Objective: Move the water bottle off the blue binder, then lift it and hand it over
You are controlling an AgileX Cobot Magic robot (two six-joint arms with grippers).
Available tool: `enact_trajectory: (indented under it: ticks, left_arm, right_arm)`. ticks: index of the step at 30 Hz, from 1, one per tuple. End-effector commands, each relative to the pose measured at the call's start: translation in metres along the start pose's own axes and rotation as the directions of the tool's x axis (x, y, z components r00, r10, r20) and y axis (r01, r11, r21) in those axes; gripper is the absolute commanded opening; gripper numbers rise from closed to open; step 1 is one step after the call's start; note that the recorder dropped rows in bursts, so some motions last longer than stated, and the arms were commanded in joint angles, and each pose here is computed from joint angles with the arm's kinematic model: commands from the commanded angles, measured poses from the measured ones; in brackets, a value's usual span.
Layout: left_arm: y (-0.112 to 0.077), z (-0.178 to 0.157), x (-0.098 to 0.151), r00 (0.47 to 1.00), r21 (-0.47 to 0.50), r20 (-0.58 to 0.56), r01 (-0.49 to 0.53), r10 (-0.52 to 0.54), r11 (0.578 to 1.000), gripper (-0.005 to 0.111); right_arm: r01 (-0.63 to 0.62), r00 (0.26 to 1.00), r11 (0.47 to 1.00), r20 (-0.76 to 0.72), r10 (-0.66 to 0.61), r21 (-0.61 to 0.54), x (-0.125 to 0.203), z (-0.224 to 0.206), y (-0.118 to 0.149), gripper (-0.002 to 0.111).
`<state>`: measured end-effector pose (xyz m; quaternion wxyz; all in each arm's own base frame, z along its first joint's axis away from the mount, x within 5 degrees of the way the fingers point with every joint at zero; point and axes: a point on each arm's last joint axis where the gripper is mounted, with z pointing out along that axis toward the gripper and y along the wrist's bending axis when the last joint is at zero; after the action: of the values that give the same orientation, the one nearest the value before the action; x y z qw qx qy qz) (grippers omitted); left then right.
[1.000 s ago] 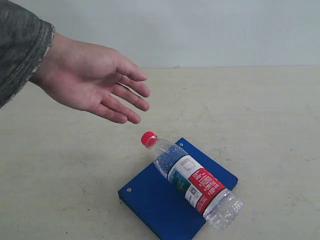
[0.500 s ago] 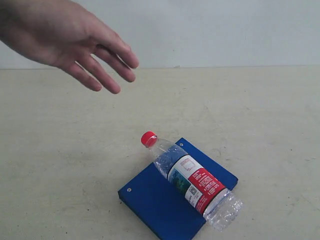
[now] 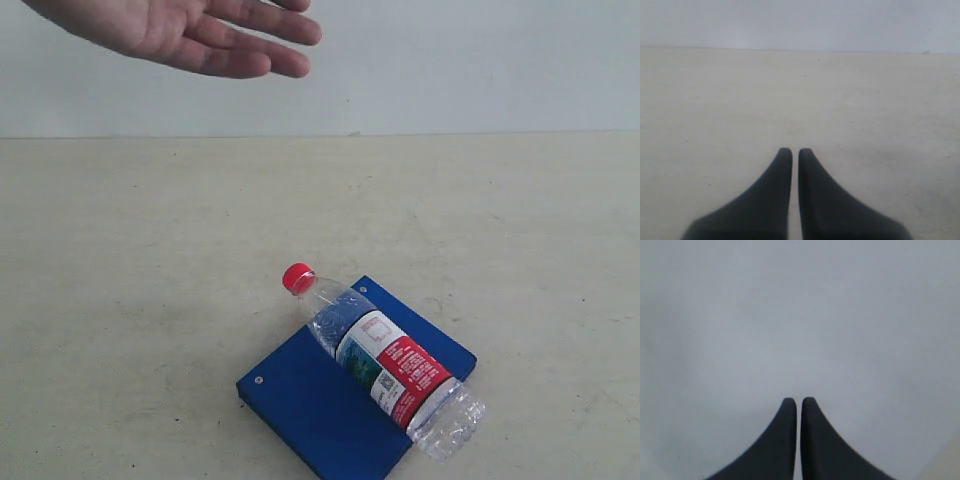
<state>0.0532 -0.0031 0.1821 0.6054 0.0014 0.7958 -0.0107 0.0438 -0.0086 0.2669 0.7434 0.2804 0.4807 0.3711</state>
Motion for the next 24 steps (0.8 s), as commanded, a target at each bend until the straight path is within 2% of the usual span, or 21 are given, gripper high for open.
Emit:
enact_trajectory:
  ticks: [1, 3, 4, 6, 9, 11, 14, 15, 17, 19, 21, 24]
  left_arm:
    - [0.000, 0.000, 0.000, 1.000, 0.006, 0.007, 0.006, -0.006, 1.000, 0.004]
    - [0.000, 0.000, 0.000, 1.000, 0.006, 0.007, 0.006, -0.006, 1.000, 0.004]
    - [0.000, 0.000, 0.000, 1.000, 0.006, 0.007, 0.006, -0.006, 1.000, 0.004]
    - [0.000, 0.000, 0.000, 1.000, 0.006, 0.007, 0.006, -0.006, 1.000, 0.004]
    - [0.000, 0.000, 0.000, 1.000, 0.006, 0.007, 0.006, -0.006, 1.000, 0.004]
    - [0.000, 0.000, 0.000, 1.000, 0.006, 0.007, 0.006, -0.006, 1.000, 0.004]
    - [0.000, 0.000, 0.000, 1.000, 0.006, 0.007, 0.006, -0.006, 1.000, 0.004]
    - [0.000, 0.000, 0.000, 1.000, 0.006, 0.007, 0.006, -0.006, 1.000, 0.004]
    - [0.000, 0.000, 0.000, 1.000, 0.006, 0.007, 0.006, -0.006, 1.000, 0.004]
    - [0.000, 0.000, 0.000, 1.000, 0.006, 0.007, 0.006, -0.006, 1.000, 0.004]
    - [0.000, 0.000, 0.000, 1.000, 0.006, 0.007, 0.006, -0.006, 1.000, 0.004]
    - [0.000, 0.000, 0.000, 1.000, 0.006, 0.007, 0.006, -0.006, 1.000, 0.004]
  right_arm:
    - [0.410, 0.891, 0.908, -0.174, -0.419, -0.089, -0.018, 0.023, 0.052, 0.000]
    - [0.561, 0.781, 0.813, -0.228, -0.582, -0.153, -0.014, 0.044, 0.058, 0.000]
    - [0.578, 0.745, 0.792, -0.270, -0.610, -0.196, -0.007, 0.056, 0.060, 0.001]
    - [0.541, 0.707, 0.793, -0.360, -0.609, -0.281, 0.013, 0.074, 0.064, 0.003]
    - [0.425, 0.603, 0.799, -0.525, -0.601, -0.425, 0.065, 0.091, 0.063, 0.005]
    - [0.360, 0.458, 0.760, -0.607, -0.650, -0.542, 0.109, 0.092, 0.063, 0.005]
    - [0.323, 0.188, 0.653, -0.629, -0.754, -0.685, 0.169, 0.086, 0.063, 0.005]
    - [0.323, 0.125, 0.620, -0.617, -0.777, -0.715, 0.183, 0.087, 0.065, 0.005]
    - [0.330, 0.003, 0.586, -0.620, -0.785, -0.740, 0.215, 0.091, 0.065, 0.005]
    - [0.350, -0.076, 0.572, -0.632, -0.772, -0.741, 0.241, 0.099, 0.063, 0.005]
    - [0.392, -0.132, 0.556, -0.642, -0.755, -0.733, 0.259, 0.109, 0.062, 0.006]
    - [0.444, -0.182, 0.520, -0.641, -0.745, -0.730, 0.279, 0.127, 0.065, 0.021]
